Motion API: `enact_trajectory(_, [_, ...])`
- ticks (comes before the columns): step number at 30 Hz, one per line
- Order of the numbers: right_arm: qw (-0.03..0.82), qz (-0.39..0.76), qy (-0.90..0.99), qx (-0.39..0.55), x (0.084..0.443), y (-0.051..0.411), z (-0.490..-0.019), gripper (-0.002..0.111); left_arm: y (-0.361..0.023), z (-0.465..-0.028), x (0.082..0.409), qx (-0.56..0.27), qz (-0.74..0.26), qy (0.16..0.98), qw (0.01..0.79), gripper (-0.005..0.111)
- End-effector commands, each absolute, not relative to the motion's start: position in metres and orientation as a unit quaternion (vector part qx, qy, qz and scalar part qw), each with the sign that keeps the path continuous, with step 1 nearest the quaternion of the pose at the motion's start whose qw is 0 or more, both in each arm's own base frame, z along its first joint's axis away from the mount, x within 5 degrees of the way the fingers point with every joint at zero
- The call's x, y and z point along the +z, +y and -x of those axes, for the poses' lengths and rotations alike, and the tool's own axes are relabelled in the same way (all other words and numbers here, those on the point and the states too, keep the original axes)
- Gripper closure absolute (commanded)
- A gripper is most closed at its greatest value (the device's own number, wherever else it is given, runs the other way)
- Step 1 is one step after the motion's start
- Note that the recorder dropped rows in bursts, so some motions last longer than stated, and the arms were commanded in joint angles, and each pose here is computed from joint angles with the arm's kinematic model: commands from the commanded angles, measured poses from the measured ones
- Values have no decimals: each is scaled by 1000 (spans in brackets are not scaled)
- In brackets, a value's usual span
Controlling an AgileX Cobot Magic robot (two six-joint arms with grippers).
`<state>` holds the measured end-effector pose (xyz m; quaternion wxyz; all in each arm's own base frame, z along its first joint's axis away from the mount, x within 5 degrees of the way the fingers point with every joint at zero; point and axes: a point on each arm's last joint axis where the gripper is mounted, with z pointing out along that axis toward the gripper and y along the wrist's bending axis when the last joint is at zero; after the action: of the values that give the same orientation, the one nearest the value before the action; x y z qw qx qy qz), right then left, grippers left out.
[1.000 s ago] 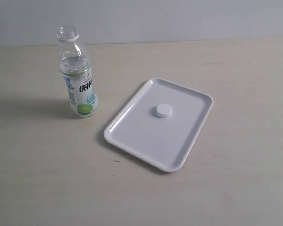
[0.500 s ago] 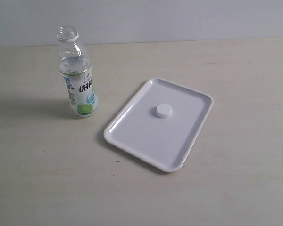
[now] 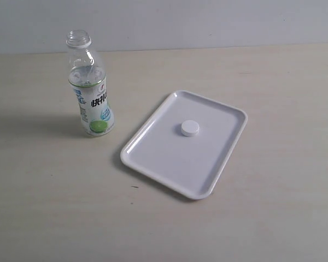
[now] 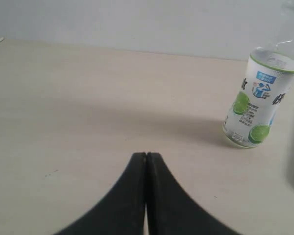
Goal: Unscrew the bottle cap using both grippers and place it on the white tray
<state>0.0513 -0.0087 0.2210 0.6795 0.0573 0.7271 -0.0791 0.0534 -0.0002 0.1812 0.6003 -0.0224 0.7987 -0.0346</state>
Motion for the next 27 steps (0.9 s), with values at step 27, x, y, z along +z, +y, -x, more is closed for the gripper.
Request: enact_trajectory(27, [620, -65, 778, -75, 185, -9, -54, 108, 0, -53, 181, -38, 24, 795, 604, 107])
